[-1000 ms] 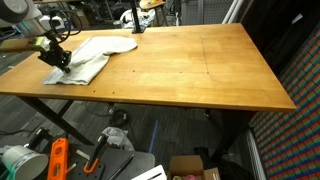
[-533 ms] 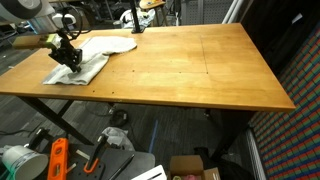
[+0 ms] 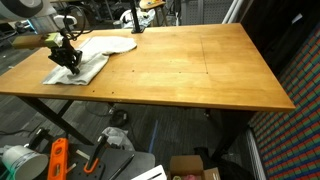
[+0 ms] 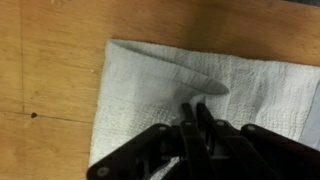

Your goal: Fold the towel in half

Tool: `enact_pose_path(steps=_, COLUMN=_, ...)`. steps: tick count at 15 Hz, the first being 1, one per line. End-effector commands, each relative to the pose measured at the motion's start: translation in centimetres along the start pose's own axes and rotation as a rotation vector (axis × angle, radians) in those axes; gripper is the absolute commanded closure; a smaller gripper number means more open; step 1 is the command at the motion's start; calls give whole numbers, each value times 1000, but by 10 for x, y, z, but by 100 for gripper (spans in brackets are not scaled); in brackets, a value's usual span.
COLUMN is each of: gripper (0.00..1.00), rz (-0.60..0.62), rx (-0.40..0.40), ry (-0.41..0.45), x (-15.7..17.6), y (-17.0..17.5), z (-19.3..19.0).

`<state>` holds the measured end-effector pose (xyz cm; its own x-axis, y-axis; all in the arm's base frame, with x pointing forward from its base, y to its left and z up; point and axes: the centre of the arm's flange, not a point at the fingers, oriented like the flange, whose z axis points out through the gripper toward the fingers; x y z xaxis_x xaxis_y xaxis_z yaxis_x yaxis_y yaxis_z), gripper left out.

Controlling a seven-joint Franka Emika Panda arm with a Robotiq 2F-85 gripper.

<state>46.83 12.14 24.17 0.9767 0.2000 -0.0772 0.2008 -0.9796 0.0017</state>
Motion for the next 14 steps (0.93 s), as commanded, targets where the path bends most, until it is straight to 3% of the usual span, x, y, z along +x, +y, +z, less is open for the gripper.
enact_pose_path(steps=1, gripper=88, rz=-27, rx=32, ry=6, x=-4, y=-1, z=-22)
enact_pose_path(steps=7, gripper=89, rz=-89, rx=70, ry=26, x=-21, y=-19, z=-39)
enact_pose_path(steps=14, gripper=89, rz=-146, rx=133, ry=52, x=-34, y=-66, z=-29)
